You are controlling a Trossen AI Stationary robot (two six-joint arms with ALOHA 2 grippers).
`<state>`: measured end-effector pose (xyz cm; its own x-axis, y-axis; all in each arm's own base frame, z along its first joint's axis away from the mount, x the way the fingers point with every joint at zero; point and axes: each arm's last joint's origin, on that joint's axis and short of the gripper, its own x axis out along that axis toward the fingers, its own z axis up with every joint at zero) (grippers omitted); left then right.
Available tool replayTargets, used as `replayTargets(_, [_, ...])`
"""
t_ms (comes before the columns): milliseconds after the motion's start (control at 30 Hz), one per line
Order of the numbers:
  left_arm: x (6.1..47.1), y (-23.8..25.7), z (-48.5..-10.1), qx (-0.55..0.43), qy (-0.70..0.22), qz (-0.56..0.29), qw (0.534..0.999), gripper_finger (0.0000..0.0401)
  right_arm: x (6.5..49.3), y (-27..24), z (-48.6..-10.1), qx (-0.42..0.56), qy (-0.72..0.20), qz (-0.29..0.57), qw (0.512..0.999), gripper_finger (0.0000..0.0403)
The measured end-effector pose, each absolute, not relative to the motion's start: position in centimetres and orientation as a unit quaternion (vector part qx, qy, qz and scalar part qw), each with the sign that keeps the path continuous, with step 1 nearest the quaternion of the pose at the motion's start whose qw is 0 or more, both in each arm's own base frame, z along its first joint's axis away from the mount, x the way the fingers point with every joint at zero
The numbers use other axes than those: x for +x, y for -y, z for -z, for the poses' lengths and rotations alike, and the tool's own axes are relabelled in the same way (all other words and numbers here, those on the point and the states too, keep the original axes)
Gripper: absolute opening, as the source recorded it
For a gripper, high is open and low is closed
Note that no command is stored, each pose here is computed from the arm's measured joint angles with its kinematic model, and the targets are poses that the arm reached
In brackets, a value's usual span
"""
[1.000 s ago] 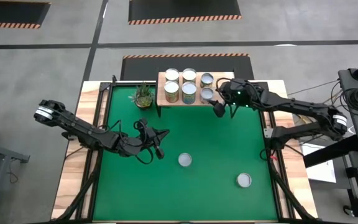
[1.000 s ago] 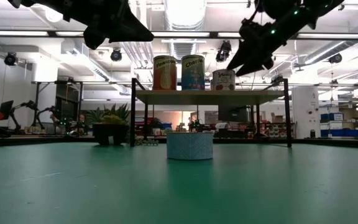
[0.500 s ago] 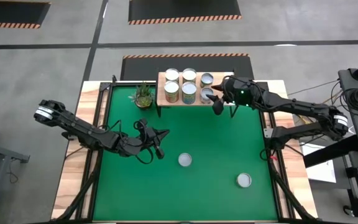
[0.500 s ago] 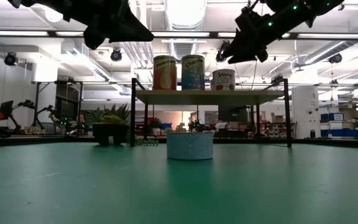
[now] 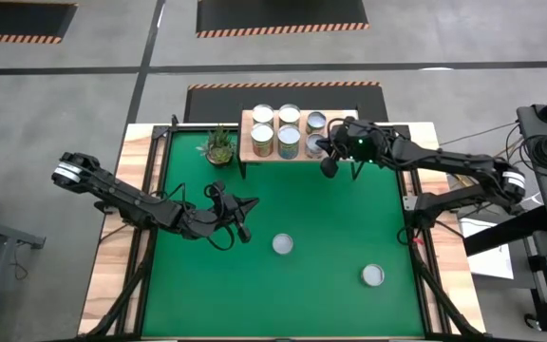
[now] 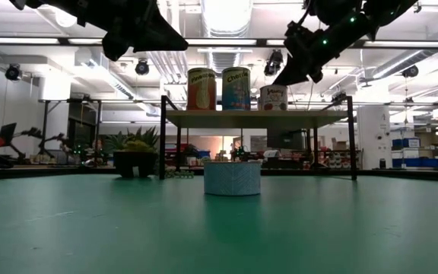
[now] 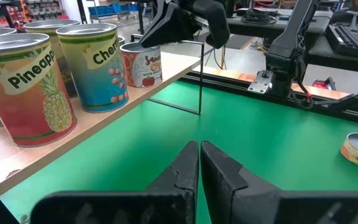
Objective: Pick and place cans onto a shelf
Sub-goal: Put the canned meatball sauce on the shelf
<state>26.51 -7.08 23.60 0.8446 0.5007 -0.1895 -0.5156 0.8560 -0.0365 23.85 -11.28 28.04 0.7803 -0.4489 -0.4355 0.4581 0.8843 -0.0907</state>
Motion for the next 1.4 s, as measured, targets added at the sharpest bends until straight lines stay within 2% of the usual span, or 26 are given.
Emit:
replayTargets(633, [26.5,7.1,-23.6,-0.044,-0.087,-0.265,0.959,0.0,23.1,10.9,-28.2,0.014,-0.247,0.239,0.939,0.0009])
replayTargets(1000, [26.5,7.1,-23.6,-0.046,-0.086,-0.265,0.959,0.0,23.1,10.9,-28.8,0.01,-0.22,0.241,0.945,0.0009])
replayTargets(1200, [26.5,7.1,-23.6,-0.047,-0.086,-0.265,0.959,0.0,23.6,10.7,-28.5,0.017,-0.222,0.198,0.955,0.0009])
replayTargets(1400, [26.5,7.1,-23.6,-0.047,-0.086,-0.265,0.959,0.0,24.2,11.1,-28.0,0.016,-0.22,0.201,0.954,0.0009])
